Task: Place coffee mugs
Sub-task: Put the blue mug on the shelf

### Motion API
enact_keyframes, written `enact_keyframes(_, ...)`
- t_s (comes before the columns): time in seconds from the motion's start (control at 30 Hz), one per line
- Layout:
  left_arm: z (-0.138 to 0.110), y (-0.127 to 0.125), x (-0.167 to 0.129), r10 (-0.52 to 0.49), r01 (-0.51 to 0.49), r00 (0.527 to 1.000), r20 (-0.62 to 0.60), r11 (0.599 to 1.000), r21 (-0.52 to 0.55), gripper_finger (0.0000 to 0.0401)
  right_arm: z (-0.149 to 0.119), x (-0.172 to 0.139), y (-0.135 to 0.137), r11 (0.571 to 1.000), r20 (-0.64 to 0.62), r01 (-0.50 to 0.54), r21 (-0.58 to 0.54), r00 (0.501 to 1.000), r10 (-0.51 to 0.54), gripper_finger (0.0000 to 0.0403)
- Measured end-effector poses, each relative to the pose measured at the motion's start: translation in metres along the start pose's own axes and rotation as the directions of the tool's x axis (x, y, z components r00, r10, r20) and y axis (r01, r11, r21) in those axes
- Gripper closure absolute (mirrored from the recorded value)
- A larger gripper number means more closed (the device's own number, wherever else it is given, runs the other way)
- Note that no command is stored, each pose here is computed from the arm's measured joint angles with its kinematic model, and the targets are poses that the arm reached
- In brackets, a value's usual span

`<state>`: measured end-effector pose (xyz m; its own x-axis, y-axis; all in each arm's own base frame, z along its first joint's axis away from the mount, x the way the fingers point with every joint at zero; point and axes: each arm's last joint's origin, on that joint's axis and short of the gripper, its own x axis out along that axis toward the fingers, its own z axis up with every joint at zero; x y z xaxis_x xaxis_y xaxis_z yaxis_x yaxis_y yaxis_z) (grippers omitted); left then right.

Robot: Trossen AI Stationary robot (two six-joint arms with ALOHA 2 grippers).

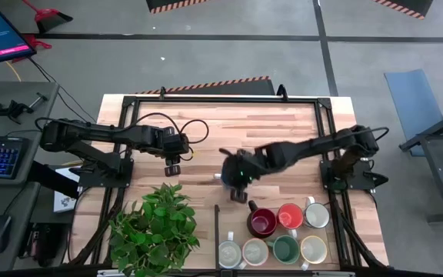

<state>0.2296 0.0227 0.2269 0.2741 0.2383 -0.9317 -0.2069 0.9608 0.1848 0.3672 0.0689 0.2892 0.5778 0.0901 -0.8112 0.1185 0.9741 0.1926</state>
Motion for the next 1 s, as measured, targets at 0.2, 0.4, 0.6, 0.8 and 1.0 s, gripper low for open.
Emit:
enact_keyframes(0.2, -0.003, 0.000, 0.000, 0.003, -0.002, 1.000, -0.030, 1.000, 0.010, 0.0276, 0.012, 0.000, -0.038, 0.993, -0.002, -0.006, 0.116, 1.000, 0.006, 0.0291)
enact_keyframes(0.4, -0.008, 0.001, 0.000, 0.009, -0.002, 0.997, -0.082, 0.996, 0.092, 0.0276, 0.009, 0.010, -0.052, 0.992, -0.066, 0.065, 0.109, 0.996, -0.058, 0.0258)
enact_keyframes(0.6, -0.013, 0.007, -0.010, 0.005, 0.003, 0.998, -0.063, 0.993, 0.120, 0.0276, 0.003, 0.026, -0.056, 0.988, -0.135, 0.129, 0.081, 0.984, -0.118, 0.0257)
enact_keyframes(0.8, -0.045, 0.022, -0.038, 0.008, -0.008, 1.000, 0.017, 0.999, 0.035, 0.0276, 0.002, 0.039, -0.062, 0.979, -0.144, 0.200, 0.051, 0.971, -0.190, 0.0256)
enact_keyframes(1.0, -0.086, 0.026, -0.051, -0.019, 0.040, 0.991, 0.132, 0.987, -0.155, 0.0276, 0.001, 0.046, -0.069, 0.975, -0.165, 0.220, 0.024, 0.963, -0.213, 0.0256)
